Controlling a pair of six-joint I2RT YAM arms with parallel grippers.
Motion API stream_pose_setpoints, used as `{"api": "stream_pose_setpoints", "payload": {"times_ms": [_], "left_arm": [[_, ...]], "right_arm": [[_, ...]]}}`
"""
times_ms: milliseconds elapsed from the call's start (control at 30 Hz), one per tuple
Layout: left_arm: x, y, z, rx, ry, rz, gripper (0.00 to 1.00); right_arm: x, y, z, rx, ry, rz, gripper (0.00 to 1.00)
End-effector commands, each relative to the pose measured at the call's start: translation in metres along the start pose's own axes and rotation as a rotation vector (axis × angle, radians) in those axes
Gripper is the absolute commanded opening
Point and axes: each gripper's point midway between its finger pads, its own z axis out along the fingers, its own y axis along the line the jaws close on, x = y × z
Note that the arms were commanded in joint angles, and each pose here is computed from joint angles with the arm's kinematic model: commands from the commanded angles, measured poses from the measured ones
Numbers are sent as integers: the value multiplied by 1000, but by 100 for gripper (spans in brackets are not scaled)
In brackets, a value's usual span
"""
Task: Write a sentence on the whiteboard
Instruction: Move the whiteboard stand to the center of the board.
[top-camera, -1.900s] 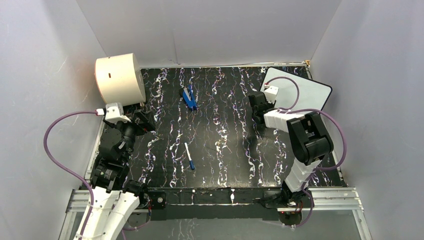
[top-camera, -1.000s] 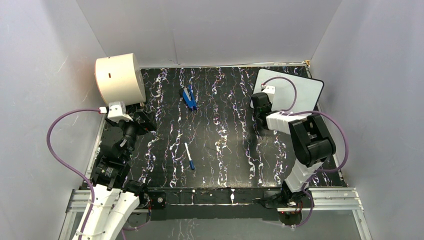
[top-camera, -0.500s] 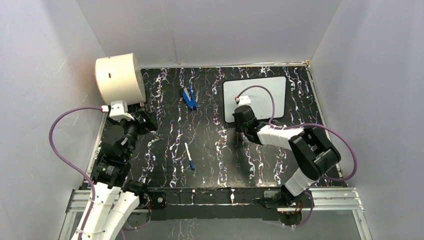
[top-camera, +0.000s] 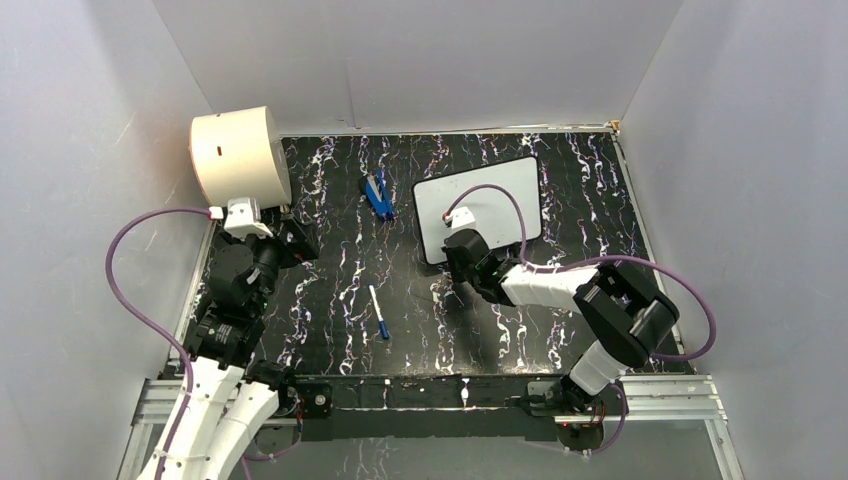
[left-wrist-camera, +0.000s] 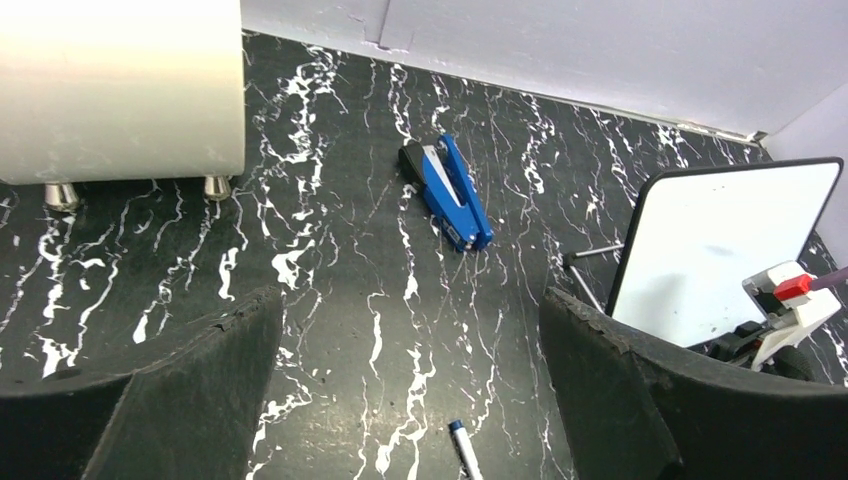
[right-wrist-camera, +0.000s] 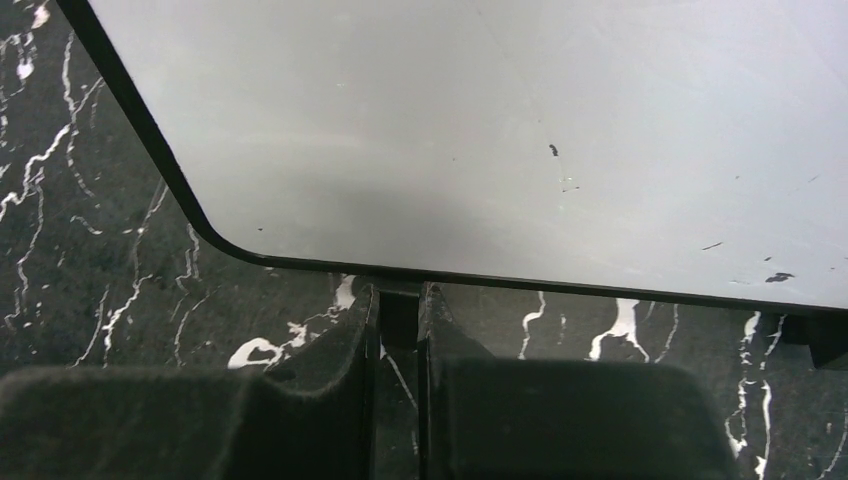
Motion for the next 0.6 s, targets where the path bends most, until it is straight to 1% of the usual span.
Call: {"api": "stream_pose_setpoints", "payload": {"times_ms": [0,167,333,400,567], "left_arm": [[-2,-12,2,55,7,-20,96],[8,-34,3,169,74,-23,96],[22,-35,4,158,147,-70,95],[32,-41,1,187,209,-84,95],[66,-45,-2,181,395,-141,95]], "right_arm": [[-6,28,-8,-82,-33,32,0],[-9,36,-14,-87,-50,25,0],[-9,37,-13,-81,-61,32,1],[-8,39,-13,-83,-64,33,5],[-14,43,-20,-91,-91,30,16]]}}
